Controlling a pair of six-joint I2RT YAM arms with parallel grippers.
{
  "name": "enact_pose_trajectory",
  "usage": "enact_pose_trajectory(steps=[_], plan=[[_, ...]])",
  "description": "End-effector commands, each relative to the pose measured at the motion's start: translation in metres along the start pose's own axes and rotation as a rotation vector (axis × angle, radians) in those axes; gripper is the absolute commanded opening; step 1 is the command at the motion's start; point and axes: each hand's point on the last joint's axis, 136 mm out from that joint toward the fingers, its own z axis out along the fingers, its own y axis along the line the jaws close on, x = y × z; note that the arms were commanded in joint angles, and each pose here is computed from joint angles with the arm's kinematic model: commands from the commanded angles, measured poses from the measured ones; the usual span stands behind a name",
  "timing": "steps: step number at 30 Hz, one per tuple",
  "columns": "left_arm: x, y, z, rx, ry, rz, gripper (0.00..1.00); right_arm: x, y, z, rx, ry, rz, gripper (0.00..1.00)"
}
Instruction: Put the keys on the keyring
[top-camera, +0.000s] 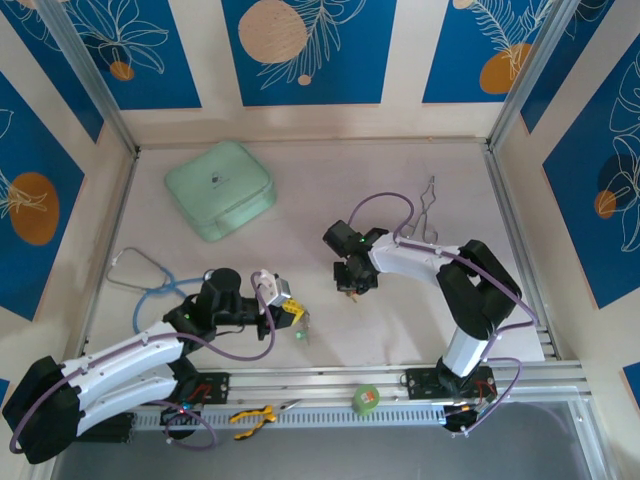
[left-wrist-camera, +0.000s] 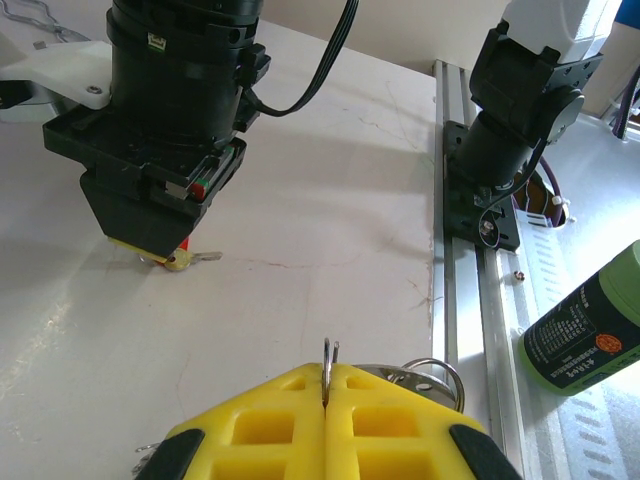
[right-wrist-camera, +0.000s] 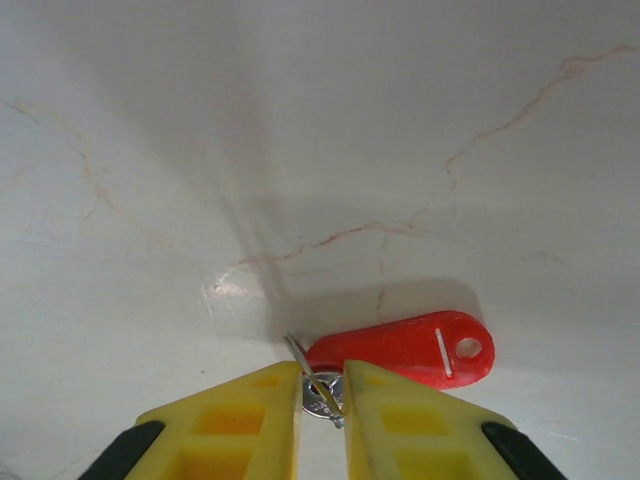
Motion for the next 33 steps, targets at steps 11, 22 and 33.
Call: enact_pose_trajectory(steps=[11, 22, 33], plan=[[-0.011, -0.007, -0.001, 0.031, -0.022, 0.033, 0.00, -0.002, 0.002, 0.001, 0.020, 0.011, -0.014, 0.13], [-0.012, -0.006, -0.001, 0.025, -0.030, 0.026, 0.00, -0.008, 0.007, -0.016, -0.003, -0.055, -0.054, 0.00], [-0.016, -0.003, -0.001, 0.007, -0.035, -0.042, 0.00, -0.013, 0.061, -0.112, -0.442, -0.578, -0.519, 0.00]])
